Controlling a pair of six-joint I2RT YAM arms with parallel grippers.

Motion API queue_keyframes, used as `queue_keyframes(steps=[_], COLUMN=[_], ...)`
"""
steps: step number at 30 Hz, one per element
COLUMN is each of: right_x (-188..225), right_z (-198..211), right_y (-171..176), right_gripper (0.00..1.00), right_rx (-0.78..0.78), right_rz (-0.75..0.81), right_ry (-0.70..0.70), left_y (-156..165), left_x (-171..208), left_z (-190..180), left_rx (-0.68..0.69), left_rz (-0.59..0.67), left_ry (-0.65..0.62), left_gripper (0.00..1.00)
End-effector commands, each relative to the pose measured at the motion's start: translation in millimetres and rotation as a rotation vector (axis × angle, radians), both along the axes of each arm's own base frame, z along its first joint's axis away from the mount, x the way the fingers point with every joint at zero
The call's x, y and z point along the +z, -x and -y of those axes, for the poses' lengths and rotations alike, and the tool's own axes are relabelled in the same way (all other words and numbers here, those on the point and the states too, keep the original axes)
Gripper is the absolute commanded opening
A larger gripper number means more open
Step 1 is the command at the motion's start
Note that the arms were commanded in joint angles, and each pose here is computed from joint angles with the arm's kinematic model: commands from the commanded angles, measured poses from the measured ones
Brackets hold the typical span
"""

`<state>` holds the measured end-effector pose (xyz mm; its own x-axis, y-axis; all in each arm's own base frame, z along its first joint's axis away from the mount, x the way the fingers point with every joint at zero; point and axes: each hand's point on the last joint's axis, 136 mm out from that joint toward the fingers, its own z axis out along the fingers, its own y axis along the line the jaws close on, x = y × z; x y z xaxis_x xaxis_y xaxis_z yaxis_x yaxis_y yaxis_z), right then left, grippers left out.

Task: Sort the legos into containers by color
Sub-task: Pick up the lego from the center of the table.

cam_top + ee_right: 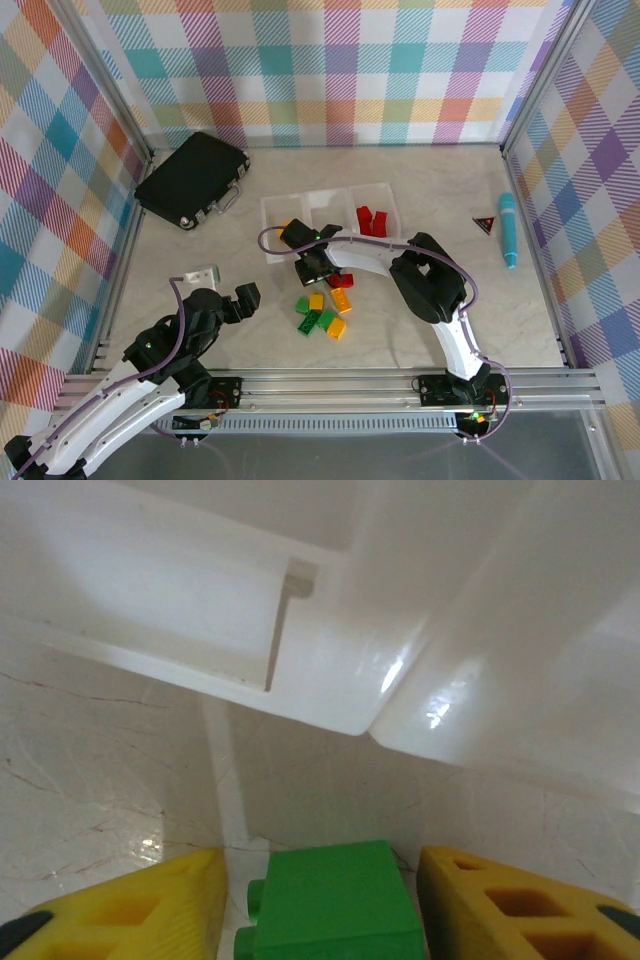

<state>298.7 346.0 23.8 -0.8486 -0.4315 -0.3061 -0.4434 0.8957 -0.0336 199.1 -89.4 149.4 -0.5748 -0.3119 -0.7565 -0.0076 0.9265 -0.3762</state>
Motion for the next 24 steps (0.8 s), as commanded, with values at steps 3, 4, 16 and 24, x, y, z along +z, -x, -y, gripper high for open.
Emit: queue_keyframes(steps=[3, 4, 16, 24], right_x=[2, 4, 47, 115], right_z=[-1, -1, 2, 8], right_y=[-1, -1, 1, -10], right_gripper=[0.45, 0.43, 0.28, 0.27], right_rx=[0.016, 0.016, 0.028, 0.046], right_rz=[0.014, 0.016, 0.061, 0.181], right_ry=[0.024, 0.023, -0.022, -0.070], left_y=[1, 1, 1, -2], left_x=[-3, -2, 0, 9], left_z=[-3, -3, -5, -2], left_rx=[0.010, 0.008, 0.012, 0.003], left_rz=[0.005, 0.006, 0.011, 0.036], left_ry=[-0.009, -0.009, -0.016, -0.012], left_gripper=[1.00, 1.00, 1.00, 1.00])
